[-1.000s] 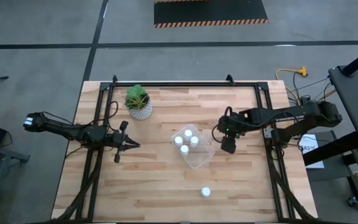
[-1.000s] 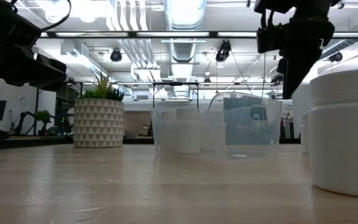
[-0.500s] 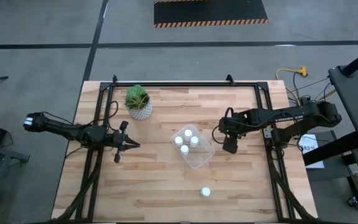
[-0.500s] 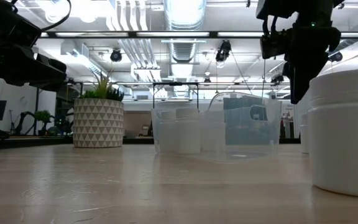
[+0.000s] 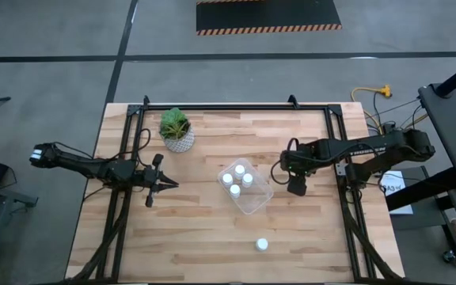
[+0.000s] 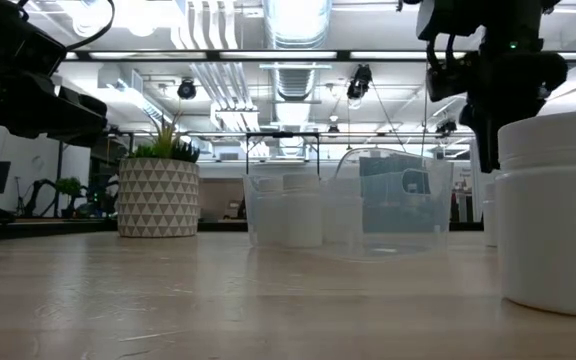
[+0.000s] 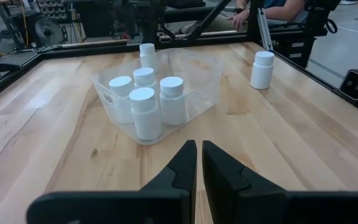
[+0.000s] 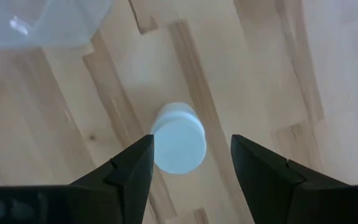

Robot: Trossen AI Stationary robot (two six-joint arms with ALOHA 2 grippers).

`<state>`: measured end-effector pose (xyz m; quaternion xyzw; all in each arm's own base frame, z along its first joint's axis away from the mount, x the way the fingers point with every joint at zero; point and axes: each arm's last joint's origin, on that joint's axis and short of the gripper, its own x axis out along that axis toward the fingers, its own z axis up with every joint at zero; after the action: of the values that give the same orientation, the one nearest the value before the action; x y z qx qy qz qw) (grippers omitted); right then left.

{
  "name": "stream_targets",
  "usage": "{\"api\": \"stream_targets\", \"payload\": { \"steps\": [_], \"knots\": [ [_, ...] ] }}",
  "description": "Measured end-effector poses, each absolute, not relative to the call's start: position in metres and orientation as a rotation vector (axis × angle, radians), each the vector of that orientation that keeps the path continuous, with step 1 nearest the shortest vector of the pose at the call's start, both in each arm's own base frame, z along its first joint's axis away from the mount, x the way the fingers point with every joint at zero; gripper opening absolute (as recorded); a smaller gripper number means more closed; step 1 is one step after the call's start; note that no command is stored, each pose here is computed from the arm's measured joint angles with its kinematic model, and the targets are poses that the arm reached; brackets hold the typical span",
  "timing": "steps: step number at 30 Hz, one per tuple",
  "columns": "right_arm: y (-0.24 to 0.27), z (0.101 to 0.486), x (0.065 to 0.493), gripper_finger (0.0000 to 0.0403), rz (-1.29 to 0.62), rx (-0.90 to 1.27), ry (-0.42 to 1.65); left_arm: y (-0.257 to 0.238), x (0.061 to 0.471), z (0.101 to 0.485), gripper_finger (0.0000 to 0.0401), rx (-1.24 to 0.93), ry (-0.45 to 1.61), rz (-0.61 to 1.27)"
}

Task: Pick and place pill bottles into a basket
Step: Put the white medicine bottle in the transparent bin

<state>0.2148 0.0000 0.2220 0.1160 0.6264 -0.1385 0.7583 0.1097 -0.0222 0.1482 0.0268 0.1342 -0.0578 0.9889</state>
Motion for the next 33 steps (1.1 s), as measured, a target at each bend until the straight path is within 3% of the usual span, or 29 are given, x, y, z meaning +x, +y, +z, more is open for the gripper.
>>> {"api": "stream_targets", "payload": {
  "steps": [33],
  "knots": [
    [0.002,0.209,0.212,0.0203,-0.221,0.266,1.384,-0.022,0.110,0.148,0.0008,0.052,0.268,-0.116]
  ]
}}
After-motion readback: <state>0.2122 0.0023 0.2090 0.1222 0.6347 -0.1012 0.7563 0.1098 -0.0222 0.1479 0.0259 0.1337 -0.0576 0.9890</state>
